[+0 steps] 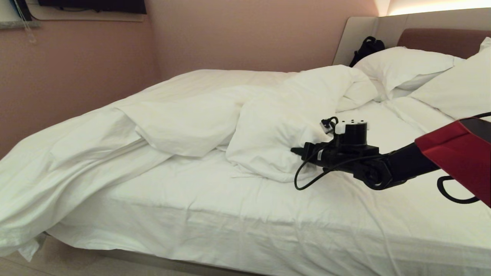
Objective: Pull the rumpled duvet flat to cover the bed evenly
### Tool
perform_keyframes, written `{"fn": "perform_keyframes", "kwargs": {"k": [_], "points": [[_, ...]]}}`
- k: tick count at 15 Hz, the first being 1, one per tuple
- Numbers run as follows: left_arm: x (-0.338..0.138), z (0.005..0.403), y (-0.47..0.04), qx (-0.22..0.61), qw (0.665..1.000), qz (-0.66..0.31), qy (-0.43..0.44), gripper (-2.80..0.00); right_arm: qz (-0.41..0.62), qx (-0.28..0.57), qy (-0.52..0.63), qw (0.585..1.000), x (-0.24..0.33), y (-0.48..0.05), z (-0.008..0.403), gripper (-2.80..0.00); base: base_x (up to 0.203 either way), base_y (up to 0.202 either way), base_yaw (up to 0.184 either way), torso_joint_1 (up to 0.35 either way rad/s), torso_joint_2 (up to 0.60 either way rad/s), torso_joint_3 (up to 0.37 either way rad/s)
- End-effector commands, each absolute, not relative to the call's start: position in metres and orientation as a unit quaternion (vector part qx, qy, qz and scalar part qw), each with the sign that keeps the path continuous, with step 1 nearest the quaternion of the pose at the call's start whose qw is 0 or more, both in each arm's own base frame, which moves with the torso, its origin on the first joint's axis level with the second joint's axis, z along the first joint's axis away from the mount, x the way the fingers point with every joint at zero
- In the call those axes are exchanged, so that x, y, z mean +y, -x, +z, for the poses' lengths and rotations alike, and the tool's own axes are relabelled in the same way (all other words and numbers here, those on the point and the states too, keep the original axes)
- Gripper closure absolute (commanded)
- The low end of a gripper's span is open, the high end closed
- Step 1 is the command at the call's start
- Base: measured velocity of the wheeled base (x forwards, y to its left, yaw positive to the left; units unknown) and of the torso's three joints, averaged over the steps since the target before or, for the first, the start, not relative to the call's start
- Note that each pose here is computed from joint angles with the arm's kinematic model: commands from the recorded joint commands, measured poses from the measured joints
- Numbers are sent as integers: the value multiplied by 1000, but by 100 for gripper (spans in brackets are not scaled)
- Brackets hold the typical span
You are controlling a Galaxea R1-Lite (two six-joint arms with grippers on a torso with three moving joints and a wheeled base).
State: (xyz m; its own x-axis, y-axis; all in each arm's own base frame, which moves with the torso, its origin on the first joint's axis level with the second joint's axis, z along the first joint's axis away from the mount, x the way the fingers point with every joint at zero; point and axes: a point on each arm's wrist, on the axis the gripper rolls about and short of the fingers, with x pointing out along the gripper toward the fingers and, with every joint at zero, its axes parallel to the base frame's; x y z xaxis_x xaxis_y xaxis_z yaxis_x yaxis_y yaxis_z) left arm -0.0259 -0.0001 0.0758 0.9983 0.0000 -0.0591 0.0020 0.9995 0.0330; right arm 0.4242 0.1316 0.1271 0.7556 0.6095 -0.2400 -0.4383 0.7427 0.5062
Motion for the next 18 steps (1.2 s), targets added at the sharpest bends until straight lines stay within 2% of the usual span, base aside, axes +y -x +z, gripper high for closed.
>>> {"fn": "perform_keyframes", "kwargs": {"k": [1,18], "points": [[0,76,26,30,999,-1,-17,0,290,193,-216,912,131,-422,133,0,0,0,0,0,0,0],[0,76,26,30,999,-1,-17,0,254,207,-215,920,123,-403,160,0,0,0,0,0,0,0]]}}
